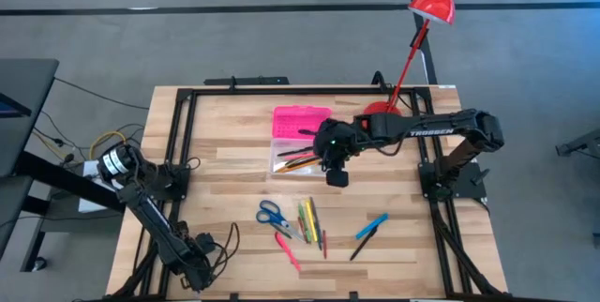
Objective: Pick & place school supplies into a supply box
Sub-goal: Put the green crayon into the pink supply box
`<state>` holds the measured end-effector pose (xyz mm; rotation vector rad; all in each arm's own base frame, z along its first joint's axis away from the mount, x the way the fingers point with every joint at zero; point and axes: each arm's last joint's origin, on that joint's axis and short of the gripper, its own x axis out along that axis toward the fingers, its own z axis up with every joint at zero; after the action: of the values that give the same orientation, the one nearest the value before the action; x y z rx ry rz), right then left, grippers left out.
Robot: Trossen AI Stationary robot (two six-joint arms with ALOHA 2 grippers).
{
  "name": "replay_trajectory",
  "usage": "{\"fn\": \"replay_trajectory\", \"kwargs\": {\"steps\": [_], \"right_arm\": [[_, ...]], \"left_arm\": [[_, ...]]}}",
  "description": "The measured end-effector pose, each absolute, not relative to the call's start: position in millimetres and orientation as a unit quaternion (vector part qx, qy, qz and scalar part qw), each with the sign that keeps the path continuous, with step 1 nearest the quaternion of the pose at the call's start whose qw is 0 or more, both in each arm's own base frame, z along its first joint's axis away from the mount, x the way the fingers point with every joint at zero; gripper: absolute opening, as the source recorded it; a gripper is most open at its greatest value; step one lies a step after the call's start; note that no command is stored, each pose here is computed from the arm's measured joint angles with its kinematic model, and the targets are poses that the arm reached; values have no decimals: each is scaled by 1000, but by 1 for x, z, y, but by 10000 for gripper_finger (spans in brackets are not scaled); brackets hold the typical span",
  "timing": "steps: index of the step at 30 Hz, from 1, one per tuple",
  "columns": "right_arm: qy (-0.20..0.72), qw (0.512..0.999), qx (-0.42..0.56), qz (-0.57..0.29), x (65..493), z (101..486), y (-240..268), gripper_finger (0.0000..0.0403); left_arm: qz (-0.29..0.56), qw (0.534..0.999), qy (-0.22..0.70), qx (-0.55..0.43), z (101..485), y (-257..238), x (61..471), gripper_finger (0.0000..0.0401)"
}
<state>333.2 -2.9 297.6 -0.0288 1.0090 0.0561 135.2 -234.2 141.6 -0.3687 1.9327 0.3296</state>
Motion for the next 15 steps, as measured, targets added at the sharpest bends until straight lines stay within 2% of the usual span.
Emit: {"fn": "replay_trajectory", "kwargs": {"steps": [8, 15], "right_arm": [[481, 876, -17, 39, 332, 299, 4, 67], [483, 875, -17, 38, 330, 301, 4, 67]], "left_arm": [[130, 539, 820, -144, 130, -227, 130, 98], [141, 575, 791, -157, 134, -224, 145, 98]]}}
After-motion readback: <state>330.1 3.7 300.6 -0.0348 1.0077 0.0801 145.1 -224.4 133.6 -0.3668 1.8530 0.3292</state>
